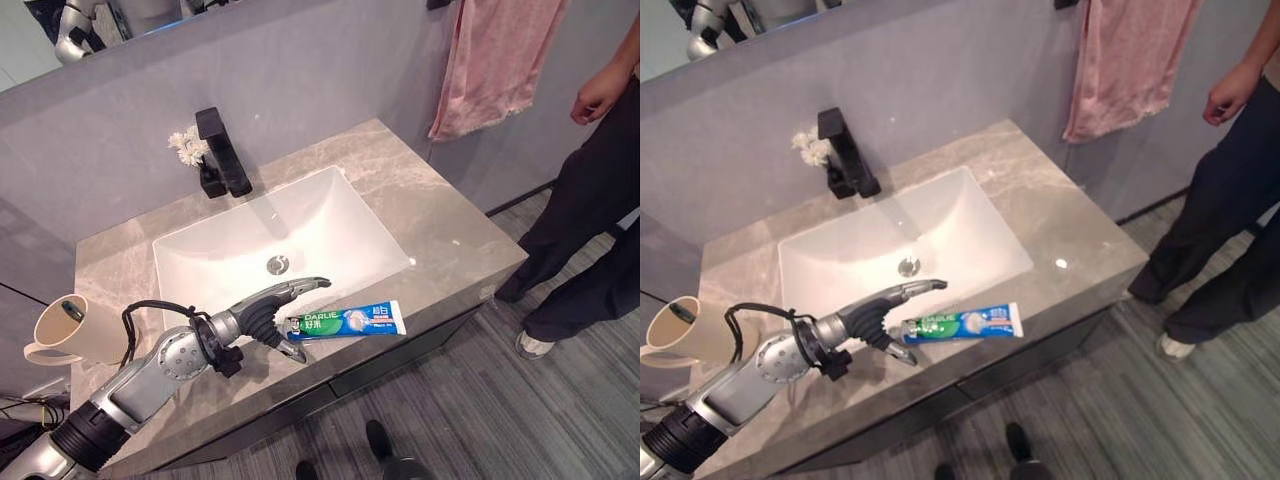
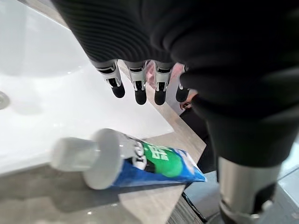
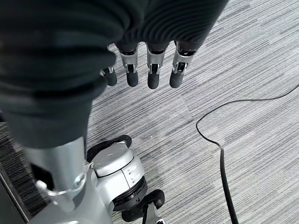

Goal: Put brush and paste in cup on sink, flatten towel.

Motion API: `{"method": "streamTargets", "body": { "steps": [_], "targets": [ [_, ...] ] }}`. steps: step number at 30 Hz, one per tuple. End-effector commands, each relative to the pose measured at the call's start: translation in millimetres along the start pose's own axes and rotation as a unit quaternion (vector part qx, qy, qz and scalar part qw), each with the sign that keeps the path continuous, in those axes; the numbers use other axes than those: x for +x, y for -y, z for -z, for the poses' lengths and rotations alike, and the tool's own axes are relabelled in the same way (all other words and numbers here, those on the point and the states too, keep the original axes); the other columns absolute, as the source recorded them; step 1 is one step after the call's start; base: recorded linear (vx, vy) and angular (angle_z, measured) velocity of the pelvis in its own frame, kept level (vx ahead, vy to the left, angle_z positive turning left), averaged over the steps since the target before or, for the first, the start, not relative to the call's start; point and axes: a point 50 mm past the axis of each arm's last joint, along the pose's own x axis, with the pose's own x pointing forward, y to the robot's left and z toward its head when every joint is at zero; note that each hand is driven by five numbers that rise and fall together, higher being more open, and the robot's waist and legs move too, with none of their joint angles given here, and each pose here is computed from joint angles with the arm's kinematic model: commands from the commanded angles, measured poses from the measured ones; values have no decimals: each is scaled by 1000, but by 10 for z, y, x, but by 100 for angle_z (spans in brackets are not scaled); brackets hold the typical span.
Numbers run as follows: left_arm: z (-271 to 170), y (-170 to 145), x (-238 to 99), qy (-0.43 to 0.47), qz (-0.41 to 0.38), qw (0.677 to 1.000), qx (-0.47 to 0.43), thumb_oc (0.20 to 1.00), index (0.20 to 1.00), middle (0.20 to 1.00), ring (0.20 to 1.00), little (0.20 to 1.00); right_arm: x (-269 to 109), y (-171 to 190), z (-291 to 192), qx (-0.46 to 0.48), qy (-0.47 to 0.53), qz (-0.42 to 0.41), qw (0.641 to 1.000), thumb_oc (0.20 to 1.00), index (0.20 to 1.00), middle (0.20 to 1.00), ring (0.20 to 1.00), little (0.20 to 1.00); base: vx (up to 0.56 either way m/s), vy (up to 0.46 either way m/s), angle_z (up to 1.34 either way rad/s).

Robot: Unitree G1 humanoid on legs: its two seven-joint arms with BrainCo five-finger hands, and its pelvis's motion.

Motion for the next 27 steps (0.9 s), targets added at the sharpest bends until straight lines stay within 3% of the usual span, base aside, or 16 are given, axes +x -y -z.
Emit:
{"method": "streamTargets", "body": {
  "steps": [1, 27],
  "targets": [
    [-151, -149, 31, 42, -13, 999, -2, 1000, 1000, 1000, 1000, 1000, -15, 15, 114, 17, -12, 5, 1000, 1000, 1000, 1000, 1000, 1000, -11, 1, 7],
    [-307, 169, 159, 86, 71, 992, -66, 1000, 1000, 1000, 1000, 1000, 4, -1, -37, 15, 10, 8, 1000, 1000, 1000, 1000, 1000, 1000, -2, 1, 1]
  ]
}}
